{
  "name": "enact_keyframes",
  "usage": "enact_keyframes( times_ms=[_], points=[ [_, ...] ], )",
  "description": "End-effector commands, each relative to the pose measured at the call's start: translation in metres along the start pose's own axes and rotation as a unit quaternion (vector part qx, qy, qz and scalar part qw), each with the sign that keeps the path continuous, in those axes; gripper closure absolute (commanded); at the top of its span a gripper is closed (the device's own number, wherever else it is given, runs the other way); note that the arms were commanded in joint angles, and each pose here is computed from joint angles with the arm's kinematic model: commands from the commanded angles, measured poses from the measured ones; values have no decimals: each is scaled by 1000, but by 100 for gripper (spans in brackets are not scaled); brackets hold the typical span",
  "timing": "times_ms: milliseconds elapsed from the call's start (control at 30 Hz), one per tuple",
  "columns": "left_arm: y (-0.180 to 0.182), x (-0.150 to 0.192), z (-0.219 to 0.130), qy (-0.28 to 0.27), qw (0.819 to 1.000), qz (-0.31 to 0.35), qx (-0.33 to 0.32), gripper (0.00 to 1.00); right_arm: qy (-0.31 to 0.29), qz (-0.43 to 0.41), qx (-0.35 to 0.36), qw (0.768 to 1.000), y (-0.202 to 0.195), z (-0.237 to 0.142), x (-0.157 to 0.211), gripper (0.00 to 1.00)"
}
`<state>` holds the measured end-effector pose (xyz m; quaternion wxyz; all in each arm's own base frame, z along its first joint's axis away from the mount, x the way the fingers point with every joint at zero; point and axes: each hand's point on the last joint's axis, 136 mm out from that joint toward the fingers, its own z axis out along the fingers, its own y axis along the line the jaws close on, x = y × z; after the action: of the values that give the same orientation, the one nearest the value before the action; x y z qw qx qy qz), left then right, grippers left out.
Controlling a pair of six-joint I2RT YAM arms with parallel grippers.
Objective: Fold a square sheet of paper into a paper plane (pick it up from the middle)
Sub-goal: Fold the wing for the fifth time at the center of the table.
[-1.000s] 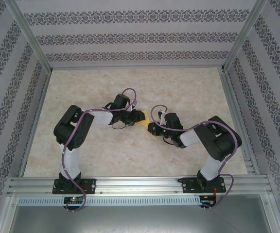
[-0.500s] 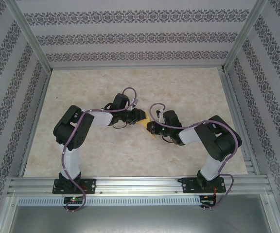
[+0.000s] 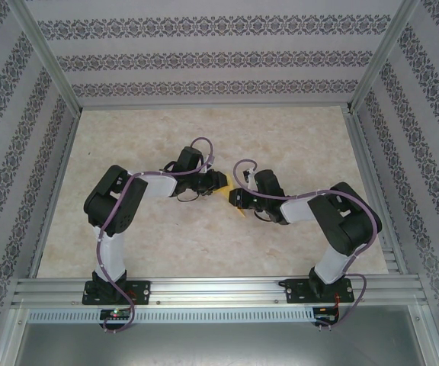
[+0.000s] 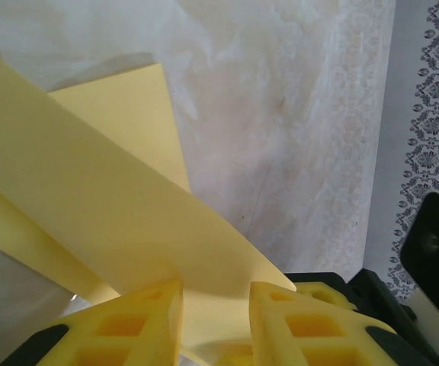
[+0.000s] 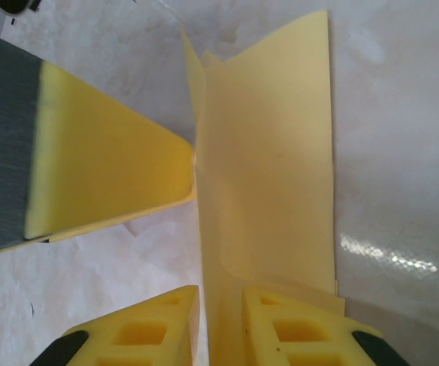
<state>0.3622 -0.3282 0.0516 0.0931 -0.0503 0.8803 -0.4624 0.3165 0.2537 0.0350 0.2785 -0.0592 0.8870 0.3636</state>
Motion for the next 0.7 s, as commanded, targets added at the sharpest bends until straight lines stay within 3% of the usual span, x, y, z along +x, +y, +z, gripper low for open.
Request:
enact_keyframes(
  times_ms=[0,667],
  points=[
    [2,0,6,-1,1000,-13,-18,70,-12,-33,11,999,4,-4,-14,77],
    [9,-4,8,-8,999,-32,-38,71,14,-79,46,996,1,17,-2,72]
  ],
)
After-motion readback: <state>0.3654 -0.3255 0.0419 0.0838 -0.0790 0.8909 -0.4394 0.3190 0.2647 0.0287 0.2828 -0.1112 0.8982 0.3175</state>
